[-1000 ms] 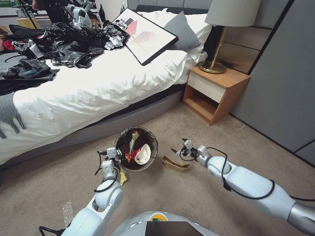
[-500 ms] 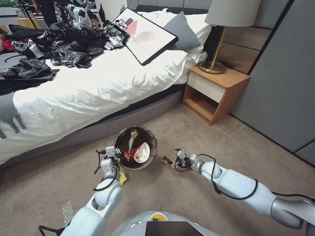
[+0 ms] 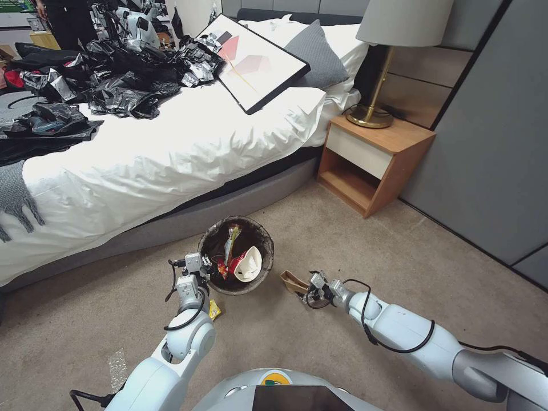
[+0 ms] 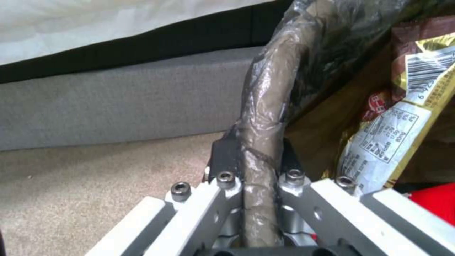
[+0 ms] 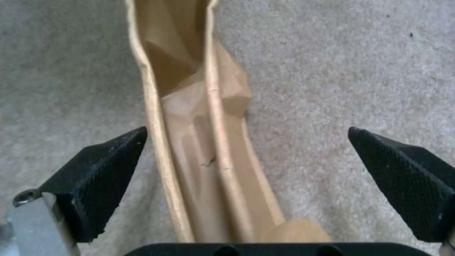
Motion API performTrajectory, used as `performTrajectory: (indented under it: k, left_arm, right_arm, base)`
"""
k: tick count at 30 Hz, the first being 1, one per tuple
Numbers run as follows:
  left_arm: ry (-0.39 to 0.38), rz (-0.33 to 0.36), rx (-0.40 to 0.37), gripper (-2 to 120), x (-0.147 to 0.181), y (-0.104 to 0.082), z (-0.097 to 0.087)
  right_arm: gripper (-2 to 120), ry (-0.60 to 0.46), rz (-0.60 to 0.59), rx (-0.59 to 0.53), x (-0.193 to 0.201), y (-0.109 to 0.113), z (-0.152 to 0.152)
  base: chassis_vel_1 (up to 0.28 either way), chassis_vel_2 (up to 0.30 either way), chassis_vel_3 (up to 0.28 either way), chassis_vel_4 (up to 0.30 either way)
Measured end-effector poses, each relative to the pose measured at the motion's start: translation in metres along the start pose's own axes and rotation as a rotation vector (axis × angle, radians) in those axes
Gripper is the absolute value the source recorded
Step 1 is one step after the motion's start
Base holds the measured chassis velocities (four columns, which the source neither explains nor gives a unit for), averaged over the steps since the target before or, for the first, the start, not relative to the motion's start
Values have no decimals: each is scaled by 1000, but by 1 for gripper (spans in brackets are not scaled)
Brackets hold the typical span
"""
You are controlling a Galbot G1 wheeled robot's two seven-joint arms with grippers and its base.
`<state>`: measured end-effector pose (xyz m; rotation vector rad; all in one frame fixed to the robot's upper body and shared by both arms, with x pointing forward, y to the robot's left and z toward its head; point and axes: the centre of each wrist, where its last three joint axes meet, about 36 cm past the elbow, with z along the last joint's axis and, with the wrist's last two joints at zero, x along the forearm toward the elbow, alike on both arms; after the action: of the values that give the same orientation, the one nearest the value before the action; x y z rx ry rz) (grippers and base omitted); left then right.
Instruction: Pick up the trash bin, then pick up the garbage from the floor and place it into the trash bin.
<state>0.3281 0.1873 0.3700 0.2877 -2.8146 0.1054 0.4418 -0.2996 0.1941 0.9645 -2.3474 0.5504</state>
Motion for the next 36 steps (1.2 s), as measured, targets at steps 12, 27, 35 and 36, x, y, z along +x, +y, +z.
performTrajectory:
  k: [12,27,35,36]
  left_arm:
    - [-3,-1,2,2,-1,0,-1]
    - [-3,3,3,2,-4,-2,-1]
    - [2,7,1,2,-3,-5,0]
    - [4,9,0,2,-2,-5,1]
  right_arm:
    - [82,11,14,11,-14,3,8]
    - [28,-36,63,2,-15,7,-5]
    - [0,-57,121,-19,-12,12,-8]
    - [0,-68,139,-29,-10,13,-10]
  base:
    - [0,0,0,0]
    - [0,0,0,0]
    - [0,0,0,0]
    - [0,0,0,0]
